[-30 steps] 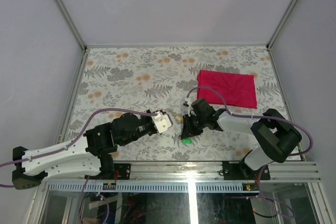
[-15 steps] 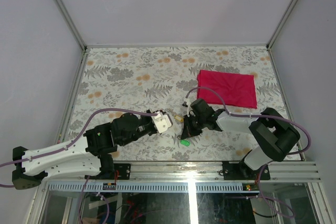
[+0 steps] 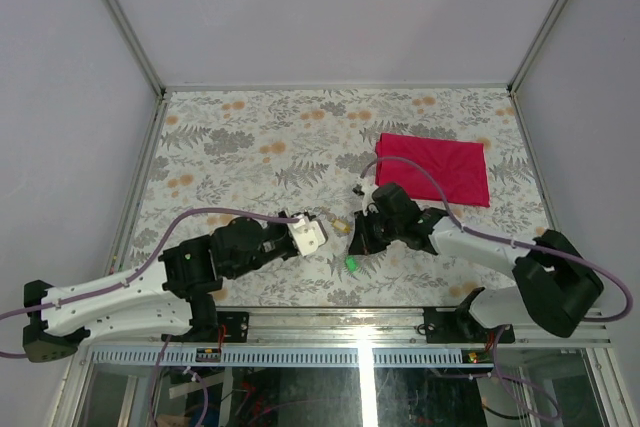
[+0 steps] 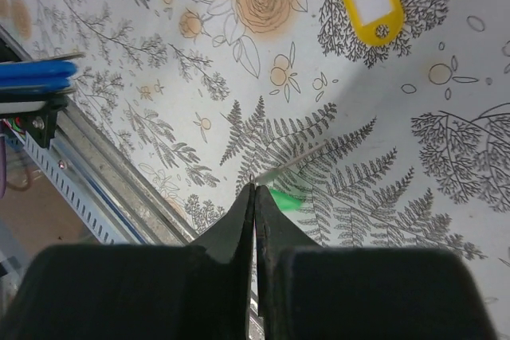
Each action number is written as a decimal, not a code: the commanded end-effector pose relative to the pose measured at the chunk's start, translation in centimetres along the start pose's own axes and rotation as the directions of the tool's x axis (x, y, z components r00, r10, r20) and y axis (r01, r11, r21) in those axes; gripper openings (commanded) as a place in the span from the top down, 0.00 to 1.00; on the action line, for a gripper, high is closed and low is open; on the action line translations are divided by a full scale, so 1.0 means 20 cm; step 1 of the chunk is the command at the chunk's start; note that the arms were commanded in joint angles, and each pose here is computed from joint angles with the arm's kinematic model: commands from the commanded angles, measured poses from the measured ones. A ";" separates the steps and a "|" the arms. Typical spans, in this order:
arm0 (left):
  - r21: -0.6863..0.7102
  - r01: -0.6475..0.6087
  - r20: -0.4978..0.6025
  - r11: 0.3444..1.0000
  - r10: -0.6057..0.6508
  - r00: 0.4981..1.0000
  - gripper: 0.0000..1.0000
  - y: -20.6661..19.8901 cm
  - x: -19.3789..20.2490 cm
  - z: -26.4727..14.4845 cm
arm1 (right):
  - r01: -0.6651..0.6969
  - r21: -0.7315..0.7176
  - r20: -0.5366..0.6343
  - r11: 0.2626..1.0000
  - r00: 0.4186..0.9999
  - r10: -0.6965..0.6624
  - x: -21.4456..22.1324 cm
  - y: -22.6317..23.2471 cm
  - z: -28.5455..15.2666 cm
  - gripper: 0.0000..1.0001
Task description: Put the keys on the keyring
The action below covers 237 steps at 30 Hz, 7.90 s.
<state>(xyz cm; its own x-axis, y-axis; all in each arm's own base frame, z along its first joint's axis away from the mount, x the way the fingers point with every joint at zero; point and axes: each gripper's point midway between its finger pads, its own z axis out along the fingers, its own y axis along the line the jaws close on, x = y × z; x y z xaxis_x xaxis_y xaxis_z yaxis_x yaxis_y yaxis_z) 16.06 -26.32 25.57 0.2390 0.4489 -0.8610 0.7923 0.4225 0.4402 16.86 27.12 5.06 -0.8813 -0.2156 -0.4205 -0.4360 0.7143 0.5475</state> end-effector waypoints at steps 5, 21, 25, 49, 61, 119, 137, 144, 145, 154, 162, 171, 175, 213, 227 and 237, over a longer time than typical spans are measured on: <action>0.007 -0.002 0.181 1.000 0.000 0.983 1.00 0.02 -0.16 -0.07 | 0.234 0.048 0.291 0.971 0.927 -0.238 -0.31 0.14 -0.31 1.00; 0.196 -0.101 0.256 0.975 0.048 0.966 1.00 -0.10 -0.32 -0.10 | 0.730 -0.002 0.451 0.684 0.611 -0.651 -0.46 0.61 -0.88 1.00; 0.237 -0.154 0.246 0.959 0.094 0.965 1.00 -0.13 -0.34 -0.08 | 0.801 -0.089 0.424 0.593 0.569 -0.705 -0.45 0.72 -0.92 1.00; 0.368 -0.155 0.255 0.917 0.061 0.965 1.00 -0.24 -0.38 -0.08 | 0.894 -0.325 0.451 0.310 0.434 -0.780 -0.32 0.93 -0.92 1.00; 0.382 -0.124 0.234 0.916 0.035 0.972 1.00 -0.25 -0.37 -0.08 | 0.888 -0.376 0.450 0.265 0.425 -0.785 -0.26 0.96 -0.94 1.00; 0.375 -0.127 0.173 0.918 0.066 0.983 1.00 -0.23 -0.33 -0.06 | 0.778 -0.586 0.327 0.226 0.482 -0.813 -0.04 0.97 -0.99 1.00; 0.174 -0.058 0.134 0.983 0.035 0.990 1.00 -0.08 -0.27 -0.01 | 0.893 -0.216 0.507 0.394 0.448 -0.736 -0.31 0.98 -1.06 0.62; 0.099 -0.004 0.175 0.995 -0.014 0.984 1.00 -0.01 -0.30 -0.03 | 0.783 -0.021 0.571 0.622 0.520 -0.635 -0.41 0.81 -1.03 0.54; 0.097 0.004 0.186 0.995 -0.023 0.982 1.00 -0.01 -0.31 -0.04 | 0.768 -0.021 0.576 0.640 0.533 -0.620 -0.40 0.78 -0.99 0.52; 0.168 0.045 0.404 0.985 -0.110 0.908 1.00 -0.01 -0.55 -0.19 | 0.772 0.017 0.818 0.635 0.354 -0.453 -0.44 0.81 -1.00 0.47; 0.185 0.093 0.546 0.978 -0.181 0.818 1.00 0.02 -0.71 -0.29 | 0.871 -0.030 0.904 0.491 0.234 -0.359 -0.45 1.00 -1.06 0.44; 0.191 0.092 0.597 0.977 -0.190 0.780 1.00 0.03 -0.78 -0.32 | 0.894 -0.067 0.897 0.444 0.249 -0.365 -0.46 1.07 -1.06 0.54; 0.197 0.084 0.603 0.977 -0.188 0.775 1.00 0.03 -0.80 -0.33 | 0.895 -0.083 0.898 0.438 0.258 -0.356 -0.45 1.08 -1.07 0.69; 0.104 0.389 0.392 0.915 -0.397 0.830 0.34 0.10 -0.42 -0.38 | 0.691 0.222 0.593 0.688 0.465 -0.658 -0.64 0.74 -1.18 1.00; -0.026 0.573 0.166 0.819 -0.562 0.810 0.17 0.25 0.01 -0.07 | 0.494 0.233 0.355 0.837 0.758 -0.547 -0.44 0.38 -0.85 1.00; -0.192 0.838 0.164 0.510 -0.826 0.540 0.01 0.66 0.48 -0.07 | 0.459 0.096 0.320 0.883 0.826 -0.464 -0.39 0.39 -0.56 1.00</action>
<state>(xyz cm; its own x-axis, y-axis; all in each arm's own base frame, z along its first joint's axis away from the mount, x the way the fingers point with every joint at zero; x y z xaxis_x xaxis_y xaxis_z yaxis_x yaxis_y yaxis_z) 26.92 -16.07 22.03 -0.3793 -0.0808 -0.9217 0.5165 0.8080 -0.2834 17.42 23.67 20.17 -0.4569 -0.3854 -0.8017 -0.7653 0.6297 0.1334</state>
